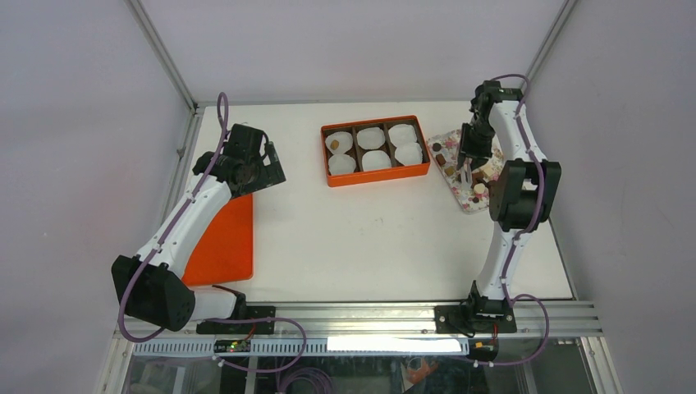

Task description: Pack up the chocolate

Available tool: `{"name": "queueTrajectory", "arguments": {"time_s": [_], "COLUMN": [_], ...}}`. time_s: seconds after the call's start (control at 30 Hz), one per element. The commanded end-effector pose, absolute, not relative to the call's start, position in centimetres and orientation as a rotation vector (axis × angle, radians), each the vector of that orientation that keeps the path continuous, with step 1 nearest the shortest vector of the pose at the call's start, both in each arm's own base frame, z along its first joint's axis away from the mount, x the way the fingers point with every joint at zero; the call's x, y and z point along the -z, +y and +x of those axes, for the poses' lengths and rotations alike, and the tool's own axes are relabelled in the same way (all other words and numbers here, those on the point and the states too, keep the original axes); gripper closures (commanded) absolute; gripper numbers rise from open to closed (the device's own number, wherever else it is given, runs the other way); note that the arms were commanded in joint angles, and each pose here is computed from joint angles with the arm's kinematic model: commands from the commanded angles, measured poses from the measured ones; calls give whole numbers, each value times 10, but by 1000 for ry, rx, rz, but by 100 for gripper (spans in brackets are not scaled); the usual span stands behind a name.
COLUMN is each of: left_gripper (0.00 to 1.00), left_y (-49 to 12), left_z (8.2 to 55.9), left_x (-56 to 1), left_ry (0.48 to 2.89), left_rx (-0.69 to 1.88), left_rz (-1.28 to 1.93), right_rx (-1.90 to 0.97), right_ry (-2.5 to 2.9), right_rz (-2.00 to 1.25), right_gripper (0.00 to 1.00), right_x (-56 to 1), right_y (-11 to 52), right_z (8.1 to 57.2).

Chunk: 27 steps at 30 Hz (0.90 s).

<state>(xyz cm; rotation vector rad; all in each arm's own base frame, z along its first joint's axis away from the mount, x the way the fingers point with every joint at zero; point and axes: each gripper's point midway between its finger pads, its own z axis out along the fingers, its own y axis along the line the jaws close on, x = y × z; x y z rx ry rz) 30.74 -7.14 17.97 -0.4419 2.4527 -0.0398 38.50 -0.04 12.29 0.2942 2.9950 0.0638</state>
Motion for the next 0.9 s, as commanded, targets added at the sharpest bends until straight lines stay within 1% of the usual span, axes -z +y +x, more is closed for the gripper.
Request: {"name": "queueTrajectory", "arguments": {"time_s": [0.0, 0.13, 0.23, 0.37, 0.5, 0.7, 0.87], "left_gripper": [1, 1, 1, 1, 1, 1, 1], "left_y": [-70, -72, -73, -73, -73, -71, -69], "left_z": [315, 316, 316, 316, 316, 315, 312], "left_x": [-200, -198, -195, -195, -195, -194, -194], "left_ry": [2374, 2383, 2394, 2394, 2391, 2388, 2385], "left_rx": [78, 84, 90, 92, 90, 80, 75], "left_rz": [-458, -455, -457, -461, -462, -469, -471], "right_rx": [-97, -118, -166, -249, -367, -499, -523], "right_ry": [2849, 2786, 2744, 2694, 2664, 2673, 2733], "right_rz": [291, 235, 137, -12, -148, -374, -485], "right_gripper": [100, 100, 100, 100, 100, 100, 100], "right_x": [-172, -200, -221, -244, -254, -238, -206], "right_y": [2, 16, 43, 96, 156, 247, 291], "right_z": [385, 379, 374, 368, 365, 351, 341]}}
